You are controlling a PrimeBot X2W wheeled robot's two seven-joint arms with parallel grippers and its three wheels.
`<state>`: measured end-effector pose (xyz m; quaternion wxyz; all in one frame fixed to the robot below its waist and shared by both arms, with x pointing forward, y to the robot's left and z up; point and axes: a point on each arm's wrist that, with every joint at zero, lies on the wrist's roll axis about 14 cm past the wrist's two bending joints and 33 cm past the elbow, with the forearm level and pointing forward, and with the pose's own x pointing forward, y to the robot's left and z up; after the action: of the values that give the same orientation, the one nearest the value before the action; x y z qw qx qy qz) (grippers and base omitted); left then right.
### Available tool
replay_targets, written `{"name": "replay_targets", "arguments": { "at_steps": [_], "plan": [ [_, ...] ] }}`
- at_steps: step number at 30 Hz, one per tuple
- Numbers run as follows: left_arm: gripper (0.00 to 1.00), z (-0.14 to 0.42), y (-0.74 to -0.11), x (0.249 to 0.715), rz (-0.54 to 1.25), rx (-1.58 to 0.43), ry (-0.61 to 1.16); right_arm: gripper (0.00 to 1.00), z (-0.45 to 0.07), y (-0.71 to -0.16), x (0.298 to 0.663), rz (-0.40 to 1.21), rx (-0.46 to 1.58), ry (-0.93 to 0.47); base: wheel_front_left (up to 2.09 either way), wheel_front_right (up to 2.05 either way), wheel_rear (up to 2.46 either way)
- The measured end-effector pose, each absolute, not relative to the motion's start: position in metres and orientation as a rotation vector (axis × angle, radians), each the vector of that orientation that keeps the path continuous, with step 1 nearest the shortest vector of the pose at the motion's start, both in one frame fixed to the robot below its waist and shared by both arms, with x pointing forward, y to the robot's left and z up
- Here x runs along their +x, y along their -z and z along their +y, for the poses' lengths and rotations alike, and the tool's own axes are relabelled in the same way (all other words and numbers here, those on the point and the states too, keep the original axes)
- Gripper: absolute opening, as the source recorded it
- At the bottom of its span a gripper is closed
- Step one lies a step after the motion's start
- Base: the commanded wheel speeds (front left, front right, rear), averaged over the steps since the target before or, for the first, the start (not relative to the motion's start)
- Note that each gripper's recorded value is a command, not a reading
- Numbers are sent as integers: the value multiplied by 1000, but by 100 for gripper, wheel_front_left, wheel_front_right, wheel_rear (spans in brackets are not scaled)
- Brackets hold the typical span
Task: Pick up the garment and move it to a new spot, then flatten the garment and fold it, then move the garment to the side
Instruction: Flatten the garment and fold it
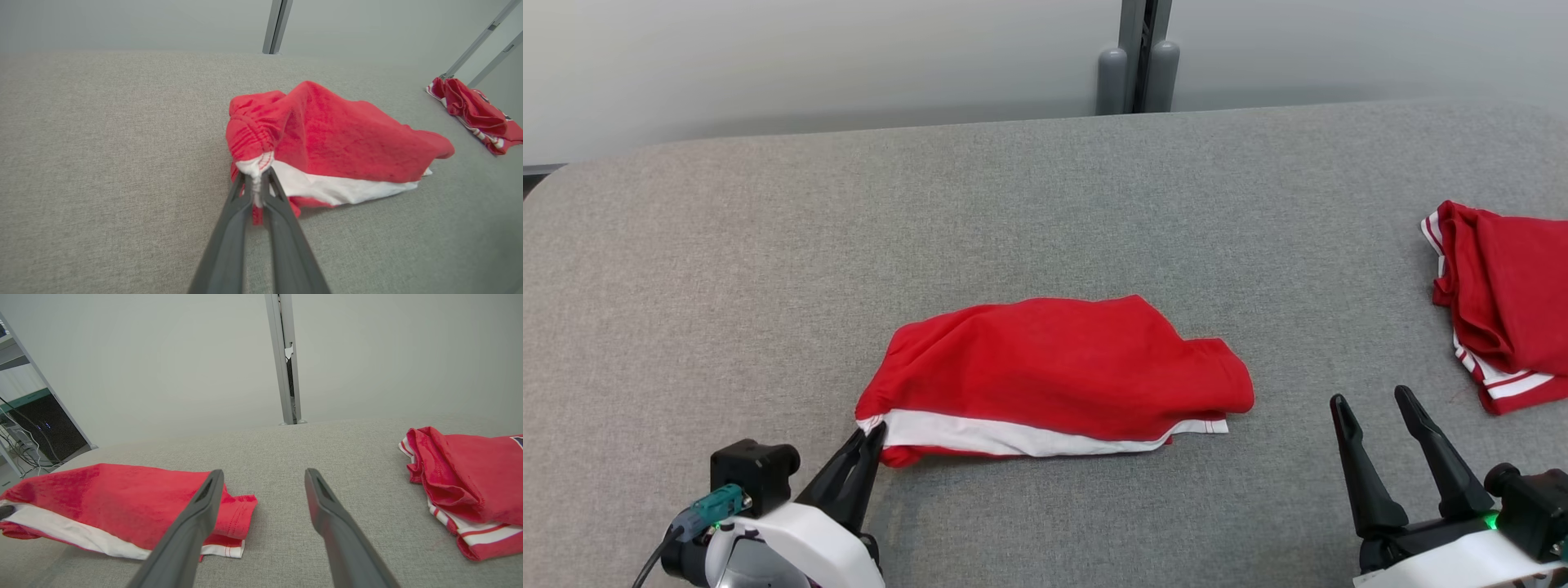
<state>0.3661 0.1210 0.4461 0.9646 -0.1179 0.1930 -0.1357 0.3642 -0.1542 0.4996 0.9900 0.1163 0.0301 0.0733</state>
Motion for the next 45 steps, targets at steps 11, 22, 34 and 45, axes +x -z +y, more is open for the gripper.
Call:
{"name": "replay_targets", "arguments": {
  "at_steps": [11,22,34,45],
  "plan": [
    [0,121,-442,361,408,-234,274,100,-153,-503,364,56,229,-151,0,0,0],
    [0,120,-439,363,421,-234,278,100,-144,-495,376,95,206,-191,0,0,0],
    [0,119,-425,381,443,-235,281,100,-101,-398,380,415,175,-343,0,0,0],
    [0,121,-417,385,455,-238,272,35,-82,-377,396,436,161,-395,0,0,0]
  ]
}}
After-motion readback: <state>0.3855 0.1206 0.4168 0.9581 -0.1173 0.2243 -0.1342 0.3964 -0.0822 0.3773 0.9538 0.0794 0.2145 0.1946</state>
